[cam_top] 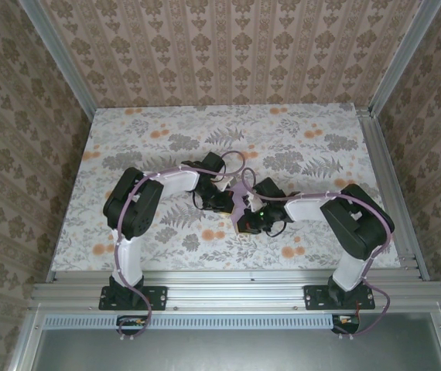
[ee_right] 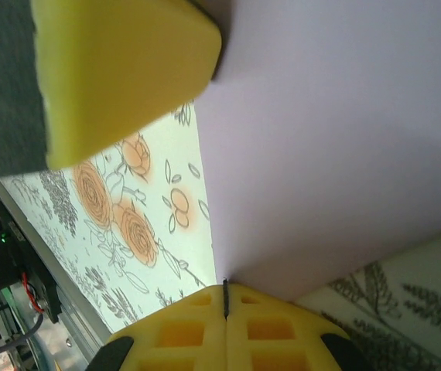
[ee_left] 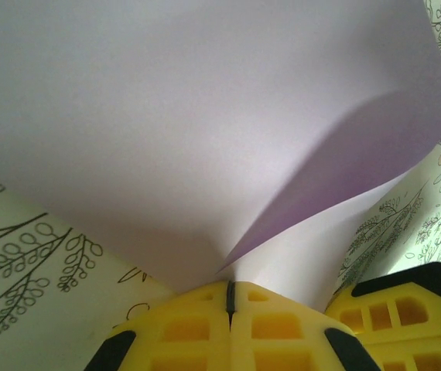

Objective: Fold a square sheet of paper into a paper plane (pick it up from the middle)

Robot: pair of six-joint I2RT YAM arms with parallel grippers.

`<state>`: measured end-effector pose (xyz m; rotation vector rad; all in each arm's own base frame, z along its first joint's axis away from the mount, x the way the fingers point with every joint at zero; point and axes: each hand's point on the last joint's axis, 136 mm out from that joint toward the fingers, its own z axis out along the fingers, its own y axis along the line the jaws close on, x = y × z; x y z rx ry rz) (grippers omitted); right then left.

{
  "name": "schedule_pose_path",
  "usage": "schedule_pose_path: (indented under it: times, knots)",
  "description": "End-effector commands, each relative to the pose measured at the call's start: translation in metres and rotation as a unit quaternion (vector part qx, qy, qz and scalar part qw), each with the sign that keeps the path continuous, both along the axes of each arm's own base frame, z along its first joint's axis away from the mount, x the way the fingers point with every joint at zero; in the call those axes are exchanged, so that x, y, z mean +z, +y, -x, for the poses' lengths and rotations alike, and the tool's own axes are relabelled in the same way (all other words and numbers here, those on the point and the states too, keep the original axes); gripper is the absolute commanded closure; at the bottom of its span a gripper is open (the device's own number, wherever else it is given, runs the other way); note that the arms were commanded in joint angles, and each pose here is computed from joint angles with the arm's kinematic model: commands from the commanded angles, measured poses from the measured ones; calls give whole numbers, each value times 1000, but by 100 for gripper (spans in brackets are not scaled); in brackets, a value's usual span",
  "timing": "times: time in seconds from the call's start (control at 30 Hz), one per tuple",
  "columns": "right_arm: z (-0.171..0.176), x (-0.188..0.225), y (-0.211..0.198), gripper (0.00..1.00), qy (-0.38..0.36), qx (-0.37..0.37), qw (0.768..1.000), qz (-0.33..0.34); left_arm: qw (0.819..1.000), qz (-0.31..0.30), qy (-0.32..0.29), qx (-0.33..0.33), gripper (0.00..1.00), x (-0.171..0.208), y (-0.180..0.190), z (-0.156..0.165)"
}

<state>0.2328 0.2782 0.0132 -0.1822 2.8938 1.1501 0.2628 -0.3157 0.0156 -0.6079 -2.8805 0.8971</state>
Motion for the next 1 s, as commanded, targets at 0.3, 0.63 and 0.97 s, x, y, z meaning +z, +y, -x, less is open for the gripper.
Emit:
schedule_pose_path:
  times: [0.3,0.63,0.97]
  knots:
    - [44,-18,-20,96,48,21,997,64,990,-137,18,-1,97,-69,53,14]
    - [-13,48,-20,95,-17,-69,997,-42,992,-126,15,-4,97,-63,48,14]
    - [-76,49,-28,96,-45,-125,990,-39,992,-125,11,-6,97,-61,48,14]
